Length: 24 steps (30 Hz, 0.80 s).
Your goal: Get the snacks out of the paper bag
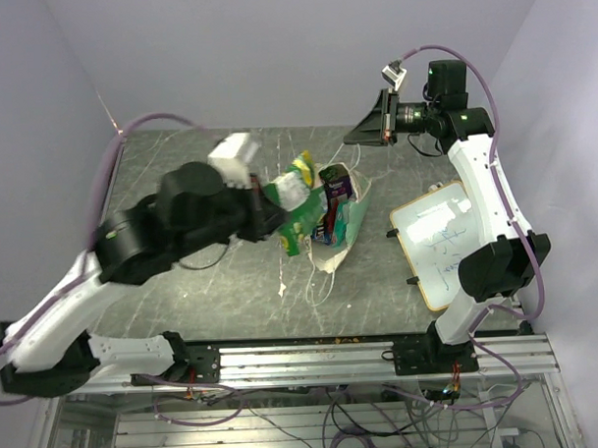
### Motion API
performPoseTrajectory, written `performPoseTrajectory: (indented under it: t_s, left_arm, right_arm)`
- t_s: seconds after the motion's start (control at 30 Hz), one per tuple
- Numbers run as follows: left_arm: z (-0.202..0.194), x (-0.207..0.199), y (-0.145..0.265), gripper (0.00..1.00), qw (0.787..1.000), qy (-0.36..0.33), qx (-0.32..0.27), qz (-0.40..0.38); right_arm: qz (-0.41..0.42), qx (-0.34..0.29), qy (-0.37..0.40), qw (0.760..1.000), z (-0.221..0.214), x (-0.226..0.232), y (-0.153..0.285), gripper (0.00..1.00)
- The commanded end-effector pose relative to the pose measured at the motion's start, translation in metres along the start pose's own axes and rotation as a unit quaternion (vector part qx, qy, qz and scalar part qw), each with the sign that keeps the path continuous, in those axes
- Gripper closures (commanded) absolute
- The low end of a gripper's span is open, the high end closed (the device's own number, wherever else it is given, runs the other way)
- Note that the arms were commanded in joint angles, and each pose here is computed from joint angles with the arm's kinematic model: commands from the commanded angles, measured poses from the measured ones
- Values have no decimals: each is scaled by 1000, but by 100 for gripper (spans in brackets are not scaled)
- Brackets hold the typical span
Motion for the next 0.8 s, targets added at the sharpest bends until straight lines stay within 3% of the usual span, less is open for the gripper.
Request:
performPoseTrajectory:
  t_s: [0.0,0.2,0.47,0.63,0.77]
  left_arm:
    - [3,9,50,93,996,85,-35,-8]
    - [7,43,82,93,989,101,-81,72]
    - [16,92,39,93,962,41,-88,256]
    - [34,168,-14,93,968,127,-65,205]
    - [48,233,-49,93,960,223,-100,137]
  right_arm:
    - [-13,-17,44,999,1,17,13,100]
    - [-21,-18,48,998,0,16,14,100]
    - [-15,-29,26,999,-7,15,13,100]
    - [-10,-32,15,999,-8,15,12,100]
    - [-29,-29,13,999,-4,14,14,100]
Point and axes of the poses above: each gripper's point midway between its finger pads, its own y axis back along the fingers, its own x axis along the line the jaws close on, z = x × y, the point moved 5 cm from there along y, back along the fingers, and after that the axes turned 1 degree about y, right-handed, at the moved point
